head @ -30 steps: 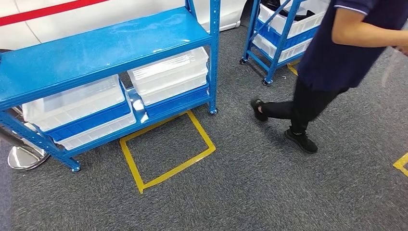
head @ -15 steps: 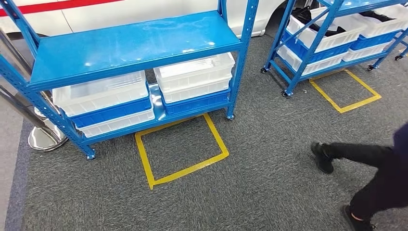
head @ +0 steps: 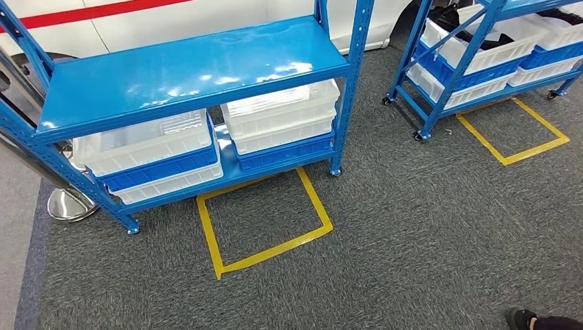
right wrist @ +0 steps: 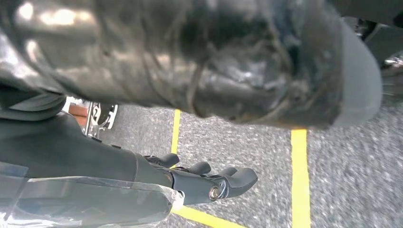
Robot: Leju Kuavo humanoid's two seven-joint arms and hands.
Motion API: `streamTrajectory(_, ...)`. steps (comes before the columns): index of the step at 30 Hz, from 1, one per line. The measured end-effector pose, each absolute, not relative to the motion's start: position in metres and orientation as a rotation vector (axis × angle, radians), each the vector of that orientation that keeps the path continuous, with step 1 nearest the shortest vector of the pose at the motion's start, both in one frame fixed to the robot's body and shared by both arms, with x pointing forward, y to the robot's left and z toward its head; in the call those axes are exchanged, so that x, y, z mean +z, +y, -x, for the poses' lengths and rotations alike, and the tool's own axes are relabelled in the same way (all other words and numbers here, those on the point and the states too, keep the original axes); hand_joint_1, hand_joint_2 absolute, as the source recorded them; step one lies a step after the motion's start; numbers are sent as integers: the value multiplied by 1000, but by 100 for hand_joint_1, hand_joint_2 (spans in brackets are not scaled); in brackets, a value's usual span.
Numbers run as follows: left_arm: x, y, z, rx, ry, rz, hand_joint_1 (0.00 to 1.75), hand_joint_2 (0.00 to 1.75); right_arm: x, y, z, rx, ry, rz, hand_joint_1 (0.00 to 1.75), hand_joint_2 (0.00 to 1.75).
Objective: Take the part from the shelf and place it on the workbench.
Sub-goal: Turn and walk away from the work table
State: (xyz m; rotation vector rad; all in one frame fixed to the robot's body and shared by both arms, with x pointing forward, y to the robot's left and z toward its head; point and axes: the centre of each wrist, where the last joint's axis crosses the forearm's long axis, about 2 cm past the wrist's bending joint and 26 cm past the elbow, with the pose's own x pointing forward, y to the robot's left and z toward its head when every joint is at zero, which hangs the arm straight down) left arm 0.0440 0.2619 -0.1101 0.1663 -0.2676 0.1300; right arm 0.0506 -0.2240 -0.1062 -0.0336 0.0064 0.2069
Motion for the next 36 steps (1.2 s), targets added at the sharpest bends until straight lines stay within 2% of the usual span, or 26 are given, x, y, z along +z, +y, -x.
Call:
streamTrajectory(26, -110, 262, -47, 127, -261, -167, 0, 0, -107, -222, -46, 208, 19, 24, 0, 0)
streamTrajectory(36, -111, 262, -35, 120, -237, -166, 0, 0, -107, -222, -44, 206, 24, 23, 0, 0)
